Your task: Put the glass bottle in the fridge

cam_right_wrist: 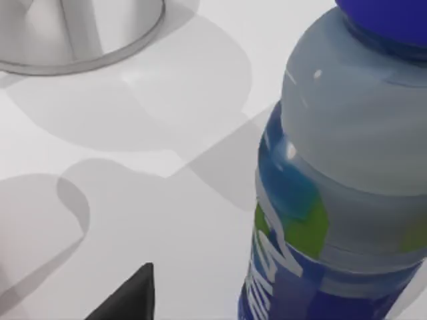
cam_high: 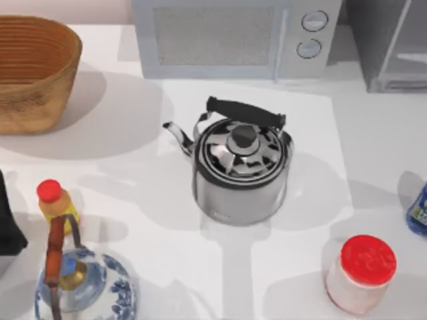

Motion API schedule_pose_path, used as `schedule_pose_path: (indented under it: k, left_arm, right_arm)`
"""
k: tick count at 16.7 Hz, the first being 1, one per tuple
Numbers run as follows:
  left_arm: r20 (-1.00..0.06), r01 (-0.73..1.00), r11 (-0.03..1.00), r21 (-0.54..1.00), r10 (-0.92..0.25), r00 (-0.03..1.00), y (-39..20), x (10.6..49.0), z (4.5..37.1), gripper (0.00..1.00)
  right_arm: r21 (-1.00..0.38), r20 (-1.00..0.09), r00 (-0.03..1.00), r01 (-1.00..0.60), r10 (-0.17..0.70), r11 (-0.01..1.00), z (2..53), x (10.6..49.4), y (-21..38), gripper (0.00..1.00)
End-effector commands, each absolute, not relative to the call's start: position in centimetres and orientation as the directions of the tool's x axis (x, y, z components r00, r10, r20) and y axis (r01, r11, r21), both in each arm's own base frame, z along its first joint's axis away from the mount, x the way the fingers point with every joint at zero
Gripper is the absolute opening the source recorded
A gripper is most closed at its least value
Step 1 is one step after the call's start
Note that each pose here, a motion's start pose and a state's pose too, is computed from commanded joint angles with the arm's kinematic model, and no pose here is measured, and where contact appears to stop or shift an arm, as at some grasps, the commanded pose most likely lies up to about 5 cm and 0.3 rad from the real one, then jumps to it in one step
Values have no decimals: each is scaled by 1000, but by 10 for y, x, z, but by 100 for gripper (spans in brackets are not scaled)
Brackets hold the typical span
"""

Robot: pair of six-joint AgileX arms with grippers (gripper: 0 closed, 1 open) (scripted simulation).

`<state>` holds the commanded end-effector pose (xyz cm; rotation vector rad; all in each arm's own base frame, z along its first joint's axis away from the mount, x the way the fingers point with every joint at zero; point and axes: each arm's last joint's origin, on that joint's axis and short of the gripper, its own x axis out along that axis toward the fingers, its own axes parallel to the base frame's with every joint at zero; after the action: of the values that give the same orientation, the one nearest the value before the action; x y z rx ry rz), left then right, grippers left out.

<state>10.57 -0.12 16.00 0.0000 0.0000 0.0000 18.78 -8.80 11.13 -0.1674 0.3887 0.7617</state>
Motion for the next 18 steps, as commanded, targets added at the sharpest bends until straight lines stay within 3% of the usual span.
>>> schedule_pose_path:
  k: [18]
  left_arm:
    - [0, 0, 1000, 0, 0, 1000, -1, 106, 160, 100]
  right_arm:
    - [-8, -401, 657, -699, 638, 715, 93, 222, -57, 100]
